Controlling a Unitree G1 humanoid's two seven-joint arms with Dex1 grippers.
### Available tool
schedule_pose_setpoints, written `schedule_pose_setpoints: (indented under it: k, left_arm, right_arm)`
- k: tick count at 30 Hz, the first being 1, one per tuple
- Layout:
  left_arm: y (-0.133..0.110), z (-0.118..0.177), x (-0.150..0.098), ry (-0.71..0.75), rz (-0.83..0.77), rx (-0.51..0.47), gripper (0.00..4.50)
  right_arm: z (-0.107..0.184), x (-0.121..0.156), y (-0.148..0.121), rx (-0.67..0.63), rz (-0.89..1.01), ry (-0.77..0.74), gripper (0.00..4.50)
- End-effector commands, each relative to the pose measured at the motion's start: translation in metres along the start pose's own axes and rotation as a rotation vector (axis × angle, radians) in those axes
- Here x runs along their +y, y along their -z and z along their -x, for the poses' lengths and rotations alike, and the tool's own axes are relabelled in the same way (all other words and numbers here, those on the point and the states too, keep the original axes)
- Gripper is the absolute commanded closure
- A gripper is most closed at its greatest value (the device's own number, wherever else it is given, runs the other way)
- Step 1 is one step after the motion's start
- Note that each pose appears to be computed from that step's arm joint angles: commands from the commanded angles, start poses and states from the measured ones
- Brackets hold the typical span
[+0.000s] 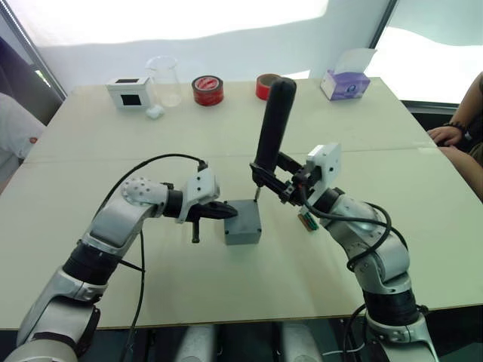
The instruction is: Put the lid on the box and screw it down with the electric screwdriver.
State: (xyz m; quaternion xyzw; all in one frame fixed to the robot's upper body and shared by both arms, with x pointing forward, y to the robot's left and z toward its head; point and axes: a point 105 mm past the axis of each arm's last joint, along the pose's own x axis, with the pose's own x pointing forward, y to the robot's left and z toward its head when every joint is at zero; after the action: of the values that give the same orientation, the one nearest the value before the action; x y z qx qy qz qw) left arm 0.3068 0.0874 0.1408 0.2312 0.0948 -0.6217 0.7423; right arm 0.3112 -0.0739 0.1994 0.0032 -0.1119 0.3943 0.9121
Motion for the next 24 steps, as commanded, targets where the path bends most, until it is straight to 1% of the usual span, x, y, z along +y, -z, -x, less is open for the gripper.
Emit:
schedule_pose_setpoints:
  k: [1,3,8,14,17,24]
  left_arm:
    - [0.011,0.000,-0.002,-0.001,0.019,0.037,4.50]
    - [0.012,0.000,-0.003,-0.004,0.019,0.040,4.50]
    - [0.012,-0.001,-0.004,-0.005,0.018,0.041,4.50]
    - [0.013,0.000,-0.004,-0.008,0.021,0.047,4.50]
    - [0.013,0.000,-0.004,-0.008,0.022,0.049,4.50]
    - [0.015,-0.001,-0.005,-0.004,0.024,0.056,4.50]
  right_arm:
    - [0.005,-0.005,0.032,0.118,-0.014,0.053,2.67]
    - [0.006,-0.005,0.042,0.160,-0.010,0.066,2.67]
    - [0.005,-0.001,0.054,0.200,-0.009,0.067,2.67]
    - [0.009,-0.002,0.072,0.266,-0.067,0.101,2.67]
    - [0.010,0.000,0.076,0.275,-0.095,0.104,2.67]
    - [0.009,0.000,0.077,0.277,-0.096,0.104,2.67]
